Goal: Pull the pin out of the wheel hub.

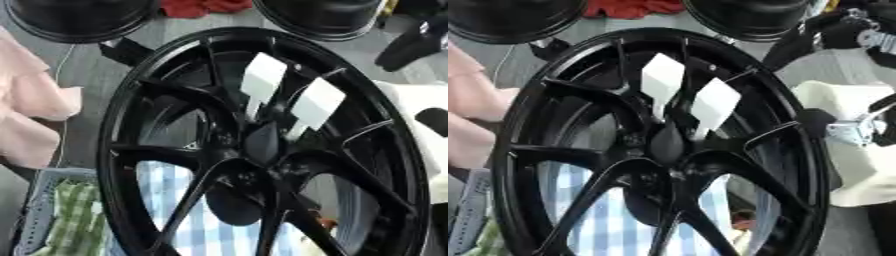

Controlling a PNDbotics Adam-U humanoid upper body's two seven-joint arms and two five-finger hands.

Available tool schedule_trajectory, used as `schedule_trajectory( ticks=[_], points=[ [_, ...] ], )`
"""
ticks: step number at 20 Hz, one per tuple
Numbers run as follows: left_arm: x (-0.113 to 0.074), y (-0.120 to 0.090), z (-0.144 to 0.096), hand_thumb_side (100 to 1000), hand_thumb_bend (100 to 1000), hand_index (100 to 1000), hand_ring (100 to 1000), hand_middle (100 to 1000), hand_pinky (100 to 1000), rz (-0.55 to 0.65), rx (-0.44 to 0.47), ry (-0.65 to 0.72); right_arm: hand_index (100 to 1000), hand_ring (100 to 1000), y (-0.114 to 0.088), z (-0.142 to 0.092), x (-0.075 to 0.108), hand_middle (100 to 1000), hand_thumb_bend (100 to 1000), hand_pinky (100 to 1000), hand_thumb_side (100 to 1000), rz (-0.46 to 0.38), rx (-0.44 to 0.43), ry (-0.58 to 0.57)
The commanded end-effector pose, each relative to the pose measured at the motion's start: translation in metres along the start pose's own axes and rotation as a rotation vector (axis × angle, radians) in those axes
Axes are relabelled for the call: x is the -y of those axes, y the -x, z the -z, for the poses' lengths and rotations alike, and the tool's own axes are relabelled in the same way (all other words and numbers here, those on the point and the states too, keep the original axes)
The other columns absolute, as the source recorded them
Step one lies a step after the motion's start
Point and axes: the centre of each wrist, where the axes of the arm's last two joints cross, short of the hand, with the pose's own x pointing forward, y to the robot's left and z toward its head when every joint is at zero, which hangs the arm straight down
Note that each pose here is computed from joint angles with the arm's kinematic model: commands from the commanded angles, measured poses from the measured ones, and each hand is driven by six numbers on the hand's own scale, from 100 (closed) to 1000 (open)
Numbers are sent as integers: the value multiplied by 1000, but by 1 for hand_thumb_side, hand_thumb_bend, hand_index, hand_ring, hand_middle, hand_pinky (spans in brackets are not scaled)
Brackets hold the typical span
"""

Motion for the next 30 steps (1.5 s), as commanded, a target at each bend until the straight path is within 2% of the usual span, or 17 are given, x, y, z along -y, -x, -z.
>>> schedule_trajectory(
  ticks=[1,9,15,30],
  points=[
    [2,-8,7,715,120,770,679,656,841,-4,36,25,858,826,-4,2,8,796,265,825,247,-23,3,-7],
    [4,-7,7,716,123,771,680,657,842,-23,35,24,867,838,-4,8,3,802,350,840,155,-35,18,-84],
    [6,-7,9,717,124,769,679,657,842,-37,37,33,867,842,-5,13,3,808,384,840,104,-37,15,-96],
    [8,-7,9,728,119,769,666,656,844,-45,34,31,871,846,-6,16,4,826,368,837,100,-53,-8,-49]
  ],
)
